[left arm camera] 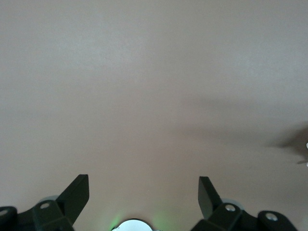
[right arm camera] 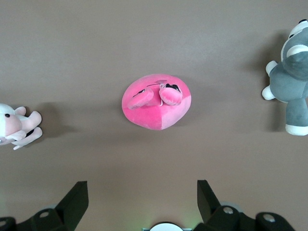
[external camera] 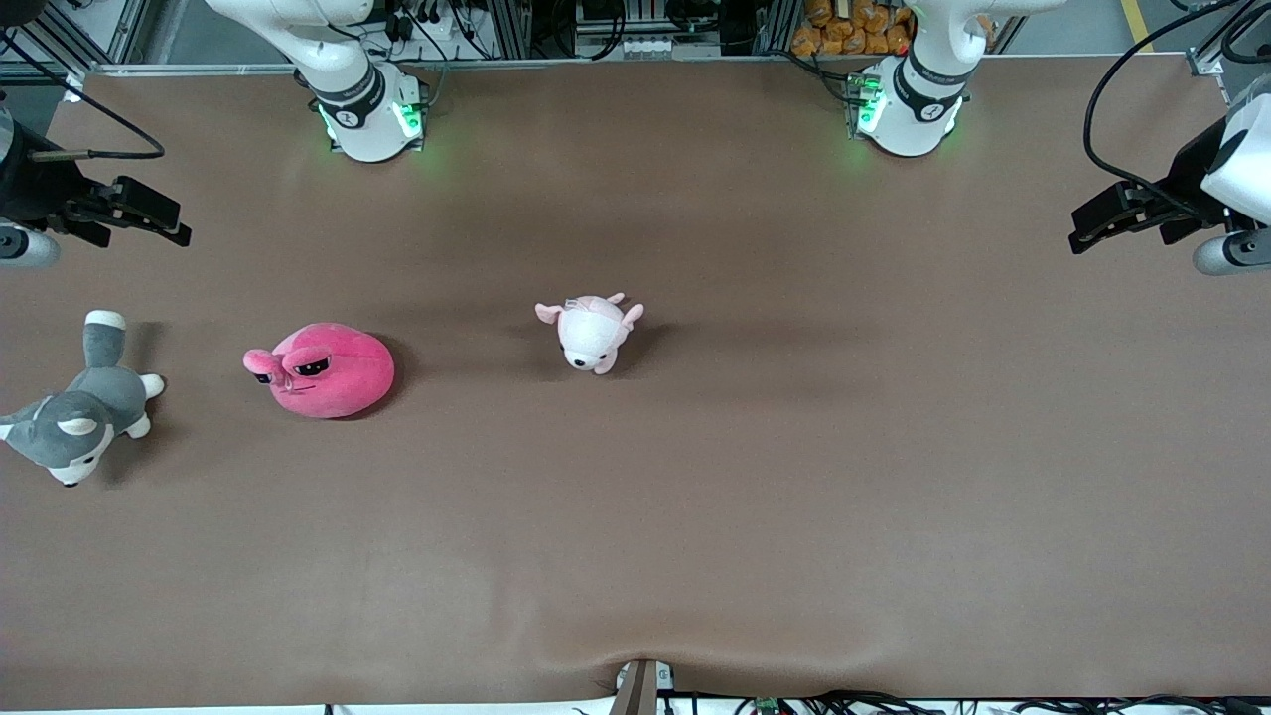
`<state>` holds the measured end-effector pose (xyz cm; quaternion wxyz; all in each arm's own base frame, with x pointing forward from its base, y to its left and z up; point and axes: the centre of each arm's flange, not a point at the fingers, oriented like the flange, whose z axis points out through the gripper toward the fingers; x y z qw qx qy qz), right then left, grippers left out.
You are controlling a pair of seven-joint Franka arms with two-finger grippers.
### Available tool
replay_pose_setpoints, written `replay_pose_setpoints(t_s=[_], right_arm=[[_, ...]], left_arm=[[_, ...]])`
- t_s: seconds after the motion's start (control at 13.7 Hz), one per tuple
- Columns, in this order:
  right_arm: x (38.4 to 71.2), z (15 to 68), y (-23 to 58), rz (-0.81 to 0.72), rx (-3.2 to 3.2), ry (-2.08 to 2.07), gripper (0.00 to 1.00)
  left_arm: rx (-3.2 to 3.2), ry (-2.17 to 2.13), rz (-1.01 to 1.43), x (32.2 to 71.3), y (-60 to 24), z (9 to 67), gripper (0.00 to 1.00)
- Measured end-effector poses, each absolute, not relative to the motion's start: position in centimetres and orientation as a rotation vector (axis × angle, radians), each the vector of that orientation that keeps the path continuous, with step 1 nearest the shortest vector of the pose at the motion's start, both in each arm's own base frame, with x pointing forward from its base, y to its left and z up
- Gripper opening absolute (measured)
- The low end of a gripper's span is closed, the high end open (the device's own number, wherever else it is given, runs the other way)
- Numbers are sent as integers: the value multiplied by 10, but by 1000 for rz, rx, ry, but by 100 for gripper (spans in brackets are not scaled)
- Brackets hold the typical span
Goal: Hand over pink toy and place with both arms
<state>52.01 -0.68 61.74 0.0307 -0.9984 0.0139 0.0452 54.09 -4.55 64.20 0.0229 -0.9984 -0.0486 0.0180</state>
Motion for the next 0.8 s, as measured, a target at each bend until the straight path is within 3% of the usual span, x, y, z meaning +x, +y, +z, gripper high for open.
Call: replay_pose_setpoints(t_s=[0.8], right_arm=[[520,620,-1,130,-3079,24,100]], left_arm=[[-3092,-117,78,540,-43,642,100]])
